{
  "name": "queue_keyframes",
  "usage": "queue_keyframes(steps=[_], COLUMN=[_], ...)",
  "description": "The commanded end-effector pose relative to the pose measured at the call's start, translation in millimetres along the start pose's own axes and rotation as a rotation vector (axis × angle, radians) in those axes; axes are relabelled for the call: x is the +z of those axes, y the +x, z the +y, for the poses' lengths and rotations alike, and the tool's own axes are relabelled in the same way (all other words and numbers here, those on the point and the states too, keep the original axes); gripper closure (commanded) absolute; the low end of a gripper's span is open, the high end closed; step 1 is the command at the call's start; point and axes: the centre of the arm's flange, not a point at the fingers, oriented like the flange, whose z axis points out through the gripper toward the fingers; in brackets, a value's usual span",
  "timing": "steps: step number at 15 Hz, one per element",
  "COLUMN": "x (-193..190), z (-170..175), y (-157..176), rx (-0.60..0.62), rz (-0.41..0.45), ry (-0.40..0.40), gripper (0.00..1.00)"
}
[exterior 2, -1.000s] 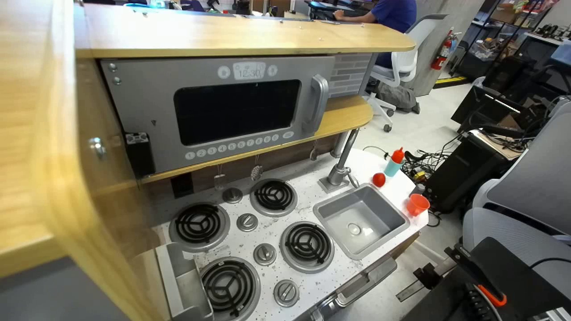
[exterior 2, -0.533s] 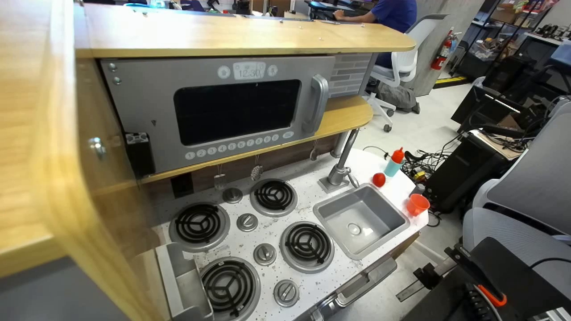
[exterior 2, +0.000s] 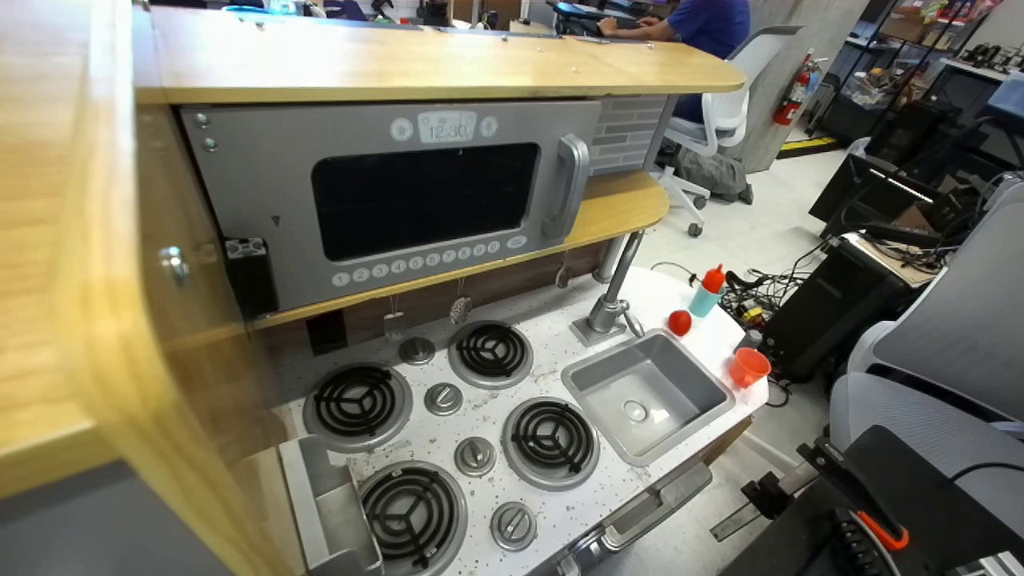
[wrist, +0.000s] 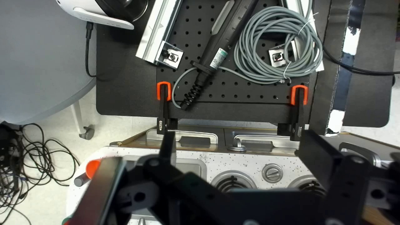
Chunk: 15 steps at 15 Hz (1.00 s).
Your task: Take the sauce bottle out of the cup and put it on the counter
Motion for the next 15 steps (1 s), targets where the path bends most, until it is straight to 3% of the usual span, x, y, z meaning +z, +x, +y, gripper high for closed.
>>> queue_keyframes(steps=[1, 8, 15], x=[0, -2, -37], z=[0, -1, 43], y=[0, -3, 20], rx=[0.0, -0.031, -0.152], rz=[0.0, 0.011, 0.189], ry=[0.0, 0.001, 0.069], gripper=[0.0, 0.0, 0.0])
